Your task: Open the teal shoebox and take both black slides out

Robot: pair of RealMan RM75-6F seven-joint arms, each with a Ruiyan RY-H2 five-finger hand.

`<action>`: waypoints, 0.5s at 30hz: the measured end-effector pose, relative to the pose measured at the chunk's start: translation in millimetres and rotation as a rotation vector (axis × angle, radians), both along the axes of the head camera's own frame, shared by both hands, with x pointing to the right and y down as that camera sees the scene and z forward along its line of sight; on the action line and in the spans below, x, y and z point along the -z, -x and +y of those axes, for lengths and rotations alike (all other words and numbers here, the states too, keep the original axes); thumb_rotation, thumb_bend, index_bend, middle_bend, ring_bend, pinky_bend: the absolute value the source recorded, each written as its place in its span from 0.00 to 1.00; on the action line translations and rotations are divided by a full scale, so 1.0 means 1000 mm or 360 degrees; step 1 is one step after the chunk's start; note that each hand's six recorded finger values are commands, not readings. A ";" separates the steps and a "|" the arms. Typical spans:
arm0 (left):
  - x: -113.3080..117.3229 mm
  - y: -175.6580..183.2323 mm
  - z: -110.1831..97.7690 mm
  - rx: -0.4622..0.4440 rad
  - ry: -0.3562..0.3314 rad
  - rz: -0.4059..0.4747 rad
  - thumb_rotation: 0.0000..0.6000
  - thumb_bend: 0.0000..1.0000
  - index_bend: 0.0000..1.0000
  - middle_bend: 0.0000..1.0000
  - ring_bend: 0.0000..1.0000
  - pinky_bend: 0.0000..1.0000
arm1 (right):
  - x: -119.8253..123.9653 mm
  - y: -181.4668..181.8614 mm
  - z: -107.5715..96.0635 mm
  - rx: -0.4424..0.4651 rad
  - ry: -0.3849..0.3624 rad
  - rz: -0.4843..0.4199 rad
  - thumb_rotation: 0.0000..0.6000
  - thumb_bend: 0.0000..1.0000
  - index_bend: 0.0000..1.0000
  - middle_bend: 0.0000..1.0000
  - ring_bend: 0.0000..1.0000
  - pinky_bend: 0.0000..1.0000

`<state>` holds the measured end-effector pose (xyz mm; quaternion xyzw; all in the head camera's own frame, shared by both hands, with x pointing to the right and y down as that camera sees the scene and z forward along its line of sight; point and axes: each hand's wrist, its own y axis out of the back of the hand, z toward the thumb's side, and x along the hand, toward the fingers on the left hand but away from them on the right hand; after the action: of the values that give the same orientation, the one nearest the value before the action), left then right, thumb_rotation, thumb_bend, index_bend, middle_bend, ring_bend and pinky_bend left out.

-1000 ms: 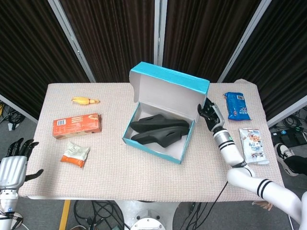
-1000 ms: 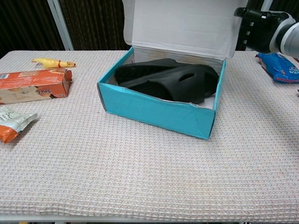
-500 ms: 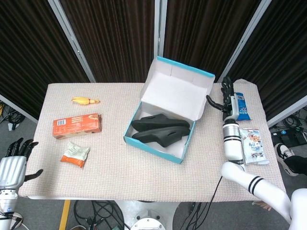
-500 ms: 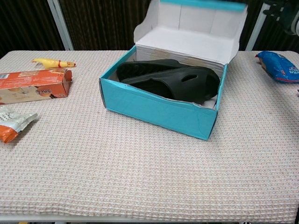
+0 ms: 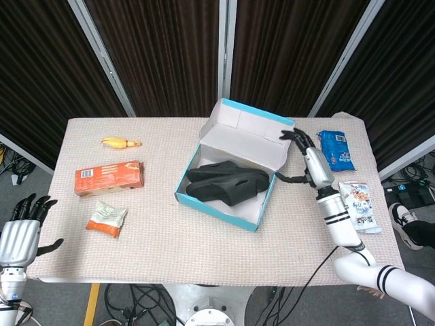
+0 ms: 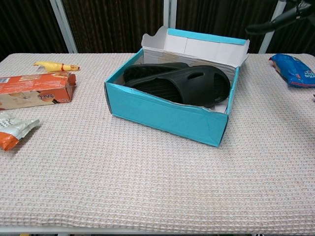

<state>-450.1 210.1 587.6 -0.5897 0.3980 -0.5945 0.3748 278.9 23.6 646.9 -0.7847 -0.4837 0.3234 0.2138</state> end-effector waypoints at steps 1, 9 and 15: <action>0.000 0.000 0.000 0.0001 0.0003 0.0001 1.00 0.00 0.20 0.14 0.04 0.11 | -0.004 0.004 0.004 0.0069 0.0027 0.0084 1.00 0.03 0.18 0.24 0.06 0.09; -0.005 0.006 0.003 0.0019 0.0023 0.0012 1.00 0.00 0.20 0.14 0.04 0.11 | -0.040 0.038 0.020 0.0434 0.0154 0.0549 1.00 0.03 0.18 0.19 0.05 0.09; -0.008 0.012 0.006 0.0040 0.0036 0.0017 1.00 0.00 0.20 0.14 0.04 0.11 | -0.061 0.062 0.029 0.0524 0.0236 0.0636 1.00 0.03 0.18 0.19 0.05 0.09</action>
<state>-462.2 215.7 595.6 -0.5920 0.4006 -0.6004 0.3586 217.3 52.4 707.9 -0.7869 -0.2729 0.4672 0.2967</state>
